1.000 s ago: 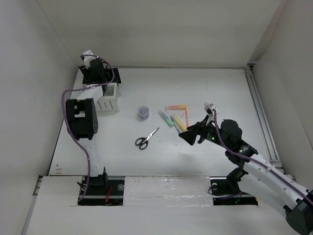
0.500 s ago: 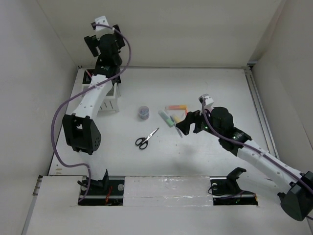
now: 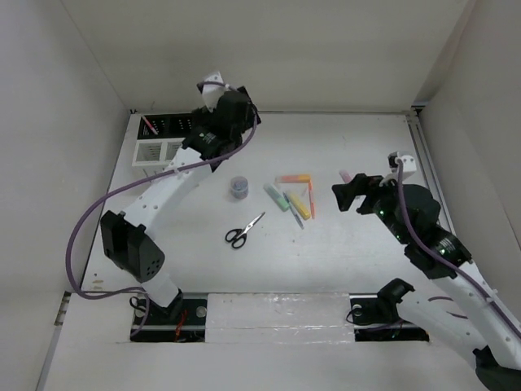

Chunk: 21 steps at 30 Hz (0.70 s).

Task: Sort the stationery into containers
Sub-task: Grab a piece of stationery with the left arm

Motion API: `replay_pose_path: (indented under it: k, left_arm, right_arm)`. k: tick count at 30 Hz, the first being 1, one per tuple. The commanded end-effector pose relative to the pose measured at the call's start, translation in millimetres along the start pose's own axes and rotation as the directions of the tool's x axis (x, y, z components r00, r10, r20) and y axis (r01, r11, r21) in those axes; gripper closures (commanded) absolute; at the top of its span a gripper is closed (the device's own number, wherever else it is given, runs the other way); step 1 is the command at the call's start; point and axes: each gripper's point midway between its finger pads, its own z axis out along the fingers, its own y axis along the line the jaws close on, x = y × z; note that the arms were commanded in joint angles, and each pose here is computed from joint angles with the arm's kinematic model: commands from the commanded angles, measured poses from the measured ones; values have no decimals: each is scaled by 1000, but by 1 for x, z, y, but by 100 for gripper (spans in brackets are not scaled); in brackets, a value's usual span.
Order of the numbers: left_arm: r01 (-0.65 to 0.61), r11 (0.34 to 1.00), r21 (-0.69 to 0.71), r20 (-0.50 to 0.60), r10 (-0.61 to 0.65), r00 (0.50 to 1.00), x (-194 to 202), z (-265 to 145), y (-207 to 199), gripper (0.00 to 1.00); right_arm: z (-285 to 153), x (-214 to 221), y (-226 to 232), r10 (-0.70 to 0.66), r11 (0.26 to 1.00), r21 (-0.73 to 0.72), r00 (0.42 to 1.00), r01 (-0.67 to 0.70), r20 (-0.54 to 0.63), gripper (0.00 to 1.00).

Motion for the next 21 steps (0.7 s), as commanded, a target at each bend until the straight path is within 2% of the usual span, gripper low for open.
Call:
replay_pose_path:
  k: [1,3,4,5,8,10,14,21]
  left_arm:
    - [87,996,3,-182,-85,980,81,-44,-19,0]
    - [58,998,-29,-227,-63,972,111,-60,-29,0]
    - [-8,999,-34,-285,-2,959,139,-71,-35,0]
    - [23,997,-80,-287,-45,957,148,-73,-34,0]
    - [-33,993,-114,-321,-5,947,185,-87,-32,0]
    - [3,986,-167,-336,-60,940,204,-93,-28,0]
    - [-43,968,-247,-420,-67,905,252,-103,-15,0]
    - [-91,969,-231,-488,-34,872,299,-95,-16,3]
  right_arm:
    - [-13,-22,-11,-16,997,73,999,14,36,0]
    - [-11,-22,-10,-19,997,77,1000,18,23,0]
    - [-8,-20,-11,-32,996,81,999,31,14,0]
    - [-6,-17,-9,-34,997,73,999,33,1,0]
    - [-4,-15,-5,-40,998,44,999,40,0,0]
    - [-3,-12,-3,-41,999,33,999,41,-7,0]
    - [-1,-8,-1,-52,999,15,999,52,-16,0]
    - [3,-4,1,-48,999,-7,999,48,-14,0]
